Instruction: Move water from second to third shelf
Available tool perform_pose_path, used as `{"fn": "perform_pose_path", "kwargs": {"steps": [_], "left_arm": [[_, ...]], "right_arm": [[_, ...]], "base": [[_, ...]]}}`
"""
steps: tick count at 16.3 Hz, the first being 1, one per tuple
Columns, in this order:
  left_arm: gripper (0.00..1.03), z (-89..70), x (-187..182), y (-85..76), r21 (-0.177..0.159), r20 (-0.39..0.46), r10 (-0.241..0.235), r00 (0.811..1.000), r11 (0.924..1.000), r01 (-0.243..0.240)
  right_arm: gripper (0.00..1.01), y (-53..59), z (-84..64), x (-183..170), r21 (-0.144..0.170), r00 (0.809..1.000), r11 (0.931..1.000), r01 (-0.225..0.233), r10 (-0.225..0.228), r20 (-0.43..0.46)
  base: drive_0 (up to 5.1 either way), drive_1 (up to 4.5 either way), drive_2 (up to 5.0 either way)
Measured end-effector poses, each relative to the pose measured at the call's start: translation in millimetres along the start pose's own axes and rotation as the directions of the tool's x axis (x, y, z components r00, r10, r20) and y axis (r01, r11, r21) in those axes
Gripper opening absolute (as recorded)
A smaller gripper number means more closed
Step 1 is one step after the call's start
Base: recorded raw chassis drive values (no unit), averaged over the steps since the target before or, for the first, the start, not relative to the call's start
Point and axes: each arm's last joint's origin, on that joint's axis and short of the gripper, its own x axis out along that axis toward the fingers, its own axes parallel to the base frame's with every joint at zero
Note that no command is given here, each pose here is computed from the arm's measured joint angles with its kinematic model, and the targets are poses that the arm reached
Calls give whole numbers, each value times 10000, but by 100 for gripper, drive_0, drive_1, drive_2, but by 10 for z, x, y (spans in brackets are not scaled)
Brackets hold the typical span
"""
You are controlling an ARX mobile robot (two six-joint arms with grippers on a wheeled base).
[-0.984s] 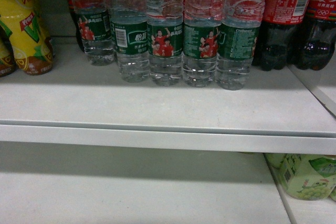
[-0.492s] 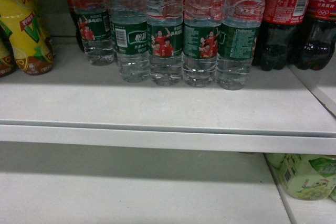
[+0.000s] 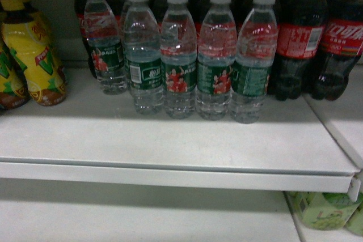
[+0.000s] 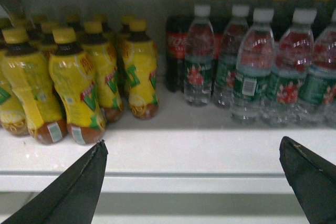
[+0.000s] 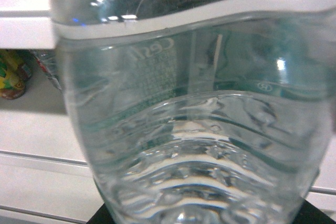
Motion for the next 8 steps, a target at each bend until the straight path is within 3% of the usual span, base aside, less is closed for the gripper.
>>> {"fn": "perform_pose_path", "kwargs": {"steps": [8], "left_arm": [[98, 3, 0, 0, 4, 34, 15, 10000, 10000, -15]], "right_arm": [[39, 0, 4, -1, 10, 10000, 10000, -5, 5, 19]], "base": [[0, 0, 0]]}}
